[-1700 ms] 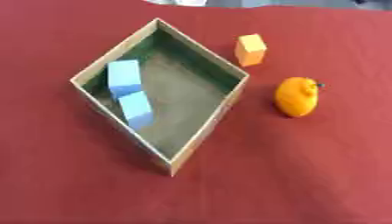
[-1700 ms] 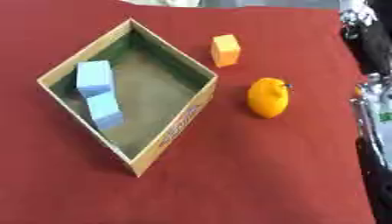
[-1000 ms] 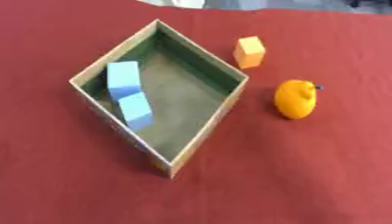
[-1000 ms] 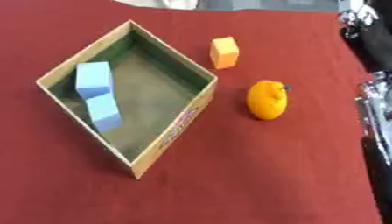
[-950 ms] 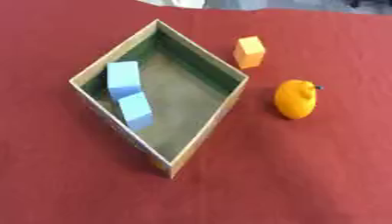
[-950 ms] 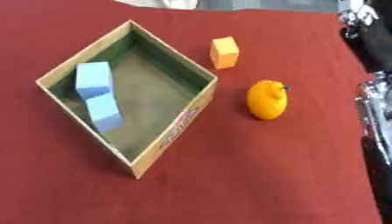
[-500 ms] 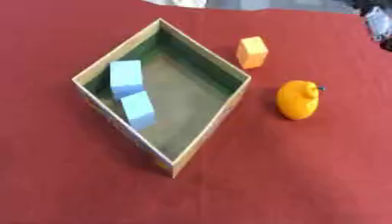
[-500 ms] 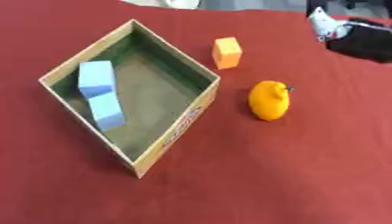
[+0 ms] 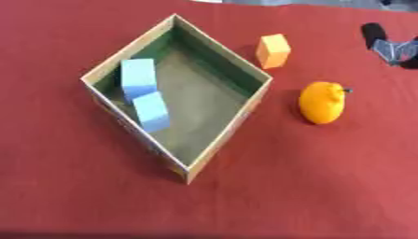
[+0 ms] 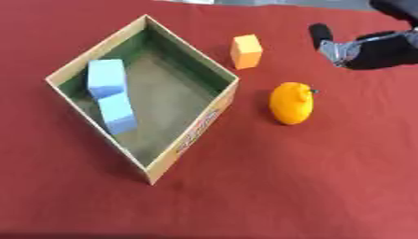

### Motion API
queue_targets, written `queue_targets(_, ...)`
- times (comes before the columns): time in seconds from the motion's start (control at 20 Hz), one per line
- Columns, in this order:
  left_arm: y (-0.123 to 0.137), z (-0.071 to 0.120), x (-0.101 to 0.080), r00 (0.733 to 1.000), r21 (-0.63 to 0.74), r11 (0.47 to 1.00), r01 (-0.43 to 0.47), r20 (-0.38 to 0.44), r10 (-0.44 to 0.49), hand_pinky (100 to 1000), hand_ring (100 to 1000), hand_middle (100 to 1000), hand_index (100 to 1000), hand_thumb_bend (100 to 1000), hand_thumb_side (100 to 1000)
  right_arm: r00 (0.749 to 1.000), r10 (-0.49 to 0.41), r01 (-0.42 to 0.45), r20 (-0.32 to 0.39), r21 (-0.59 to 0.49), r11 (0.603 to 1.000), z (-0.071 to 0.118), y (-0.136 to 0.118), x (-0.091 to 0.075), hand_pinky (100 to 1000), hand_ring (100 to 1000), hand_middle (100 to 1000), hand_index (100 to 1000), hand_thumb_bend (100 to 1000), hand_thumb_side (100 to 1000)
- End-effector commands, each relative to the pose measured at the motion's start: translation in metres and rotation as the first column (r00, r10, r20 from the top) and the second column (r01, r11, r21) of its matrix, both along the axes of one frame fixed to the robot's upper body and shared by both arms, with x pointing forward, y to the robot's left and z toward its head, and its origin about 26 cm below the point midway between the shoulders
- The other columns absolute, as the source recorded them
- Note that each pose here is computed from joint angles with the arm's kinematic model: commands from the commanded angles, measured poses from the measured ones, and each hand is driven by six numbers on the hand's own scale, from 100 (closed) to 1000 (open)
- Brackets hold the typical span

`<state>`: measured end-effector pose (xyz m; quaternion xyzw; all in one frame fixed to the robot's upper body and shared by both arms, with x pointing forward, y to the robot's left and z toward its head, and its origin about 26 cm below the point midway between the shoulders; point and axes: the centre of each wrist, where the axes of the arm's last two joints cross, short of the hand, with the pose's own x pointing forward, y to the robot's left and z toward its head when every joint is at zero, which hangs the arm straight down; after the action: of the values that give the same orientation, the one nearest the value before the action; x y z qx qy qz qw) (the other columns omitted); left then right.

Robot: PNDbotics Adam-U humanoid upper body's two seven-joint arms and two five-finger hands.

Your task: Pick up objects on the table and place them in the box.

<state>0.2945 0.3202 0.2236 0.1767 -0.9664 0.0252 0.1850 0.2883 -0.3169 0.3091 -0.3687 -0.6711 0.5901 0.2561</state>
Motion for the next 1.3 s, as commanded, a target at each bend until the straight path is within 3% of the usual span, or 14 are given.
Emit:
queue_targets(0.05, -0.001, 0.005, -0.002, 1.000, 0.017, 1.000, 0.006, 0.015, -0.006, 907, 779, 709, 856, 169, 773, 0.999, -0.003, 0.001, -0.039, -0.054, 0.999, 0.008, 0.004, -0.003, 871, 910, 832, 925, 100, 454)
queue_targets(0.5, -0.003, 0.002, -0.002, 1.000, 0.006, 1.000, 0.016, 0.001, -0.016, 908, 779, 709, 856, 166, 778, 0.981, 0.001, -0.008, -0.194, -0.035, 0.999, -0.005, 0.012, 0.000, 895, 930, 833, 927, 100, 415)
queue_targets(0.6, -0.003, 0.002, -0.002, 1.000, 0.005, 1.000, 0.017, 0.000, -0.017, 908, 779, 709, 855, 165, 779, 0.975, -0.005, -0.003, -0.224, -0.033, 0.999, -0.008, 0.013, 0.000, 902, 937, 834, 927, 100, 327)
queue_targets(1.2, -0.005, 0.000, -0.002, 1.000, 0.002, 1.000, 0.026, -0.016, -0.026, 910, 779, 708, 855, 164, 783, 0.921, -0.083, 0.054, -0.380, -0.087, 0.995, -0.027, 0.016, 0.001, 929, 956, 847, 943, 100, 118)
queue_targets(1.3, -0.005, -0.001, -0.002, 0.999, 0.001, 1.000, 0.027, -0.019, -0.027, 911, 779, 708, 855, 164, 783, 0.912, -0.100, 0.067, -0.397, -0.098, 0.993, -0.032, 0.016, 0.002, 931, 957, 850, 948, 143, 100)
